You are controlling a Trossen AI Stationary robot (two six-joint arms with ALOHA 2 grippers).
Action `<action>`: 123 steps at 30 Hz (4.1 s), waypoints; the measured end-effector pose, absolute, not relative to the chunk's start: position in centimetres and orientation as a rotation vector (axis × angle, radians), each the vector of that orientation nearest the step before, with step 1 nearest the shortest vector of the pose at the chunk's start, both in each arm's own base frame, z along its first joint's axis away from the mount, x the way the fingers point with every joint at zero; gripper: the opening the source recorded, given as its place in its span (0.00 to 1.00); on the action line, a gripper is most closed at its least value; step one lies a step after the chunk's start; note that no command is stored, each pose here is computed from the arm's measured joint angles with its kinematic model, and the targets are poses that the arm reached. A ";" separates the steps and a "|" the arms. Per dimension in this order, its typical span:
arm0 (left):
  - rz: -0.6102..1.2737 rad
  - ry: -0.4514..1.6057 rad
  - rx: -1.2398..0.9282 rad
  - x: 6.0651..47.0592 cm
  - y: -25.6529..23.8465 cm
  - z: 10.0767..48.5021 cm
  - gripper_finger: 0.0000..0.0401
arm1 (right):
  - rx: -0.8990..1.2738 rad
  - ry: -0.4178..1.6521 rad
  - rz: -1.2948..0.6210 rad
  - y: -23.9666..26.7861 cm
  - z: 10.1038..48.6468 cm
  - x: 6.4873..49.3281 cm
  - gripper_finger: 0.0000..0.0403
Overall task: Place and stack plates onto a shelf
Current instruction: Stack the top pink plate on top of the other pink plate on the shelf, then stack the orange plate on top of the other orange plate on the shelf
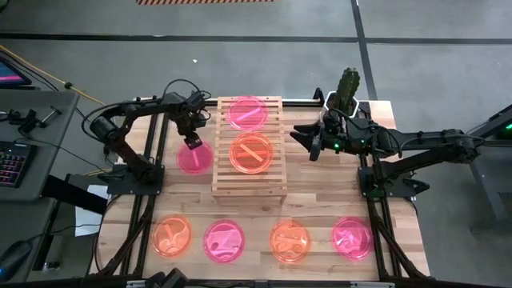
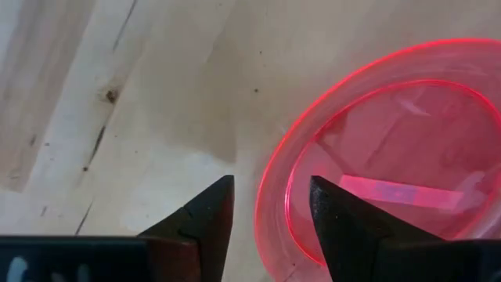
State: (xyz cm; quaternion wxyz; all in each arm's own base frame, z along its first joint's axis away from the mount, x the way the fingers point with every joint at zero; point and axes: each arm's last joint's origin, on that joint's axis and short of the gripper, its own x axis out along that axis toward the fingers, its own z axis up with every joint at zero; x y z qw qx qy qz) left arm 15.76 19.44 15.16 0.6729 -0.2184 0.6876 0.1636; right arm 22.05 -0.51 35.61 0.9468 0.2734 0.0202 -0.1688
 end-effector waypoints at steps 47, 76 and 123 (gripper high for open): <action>0.967 0.940 -0.511 10.8 18.6 32.3 0.00 | 0.543 0.050 -0.354 -0.5 35.5 22.0 0.43; 0.694 0.491 -0.552 21.3 16.1 38.9 0.00 | 0.465 -0.010 -0.399 -1.0 36.1 22.0 0.43; 0.312 0.270 -0.434 21.5 11.7 42.0 0.43 | 0.489 0.031 -0.195 -0.5 36.2 22.2 0.43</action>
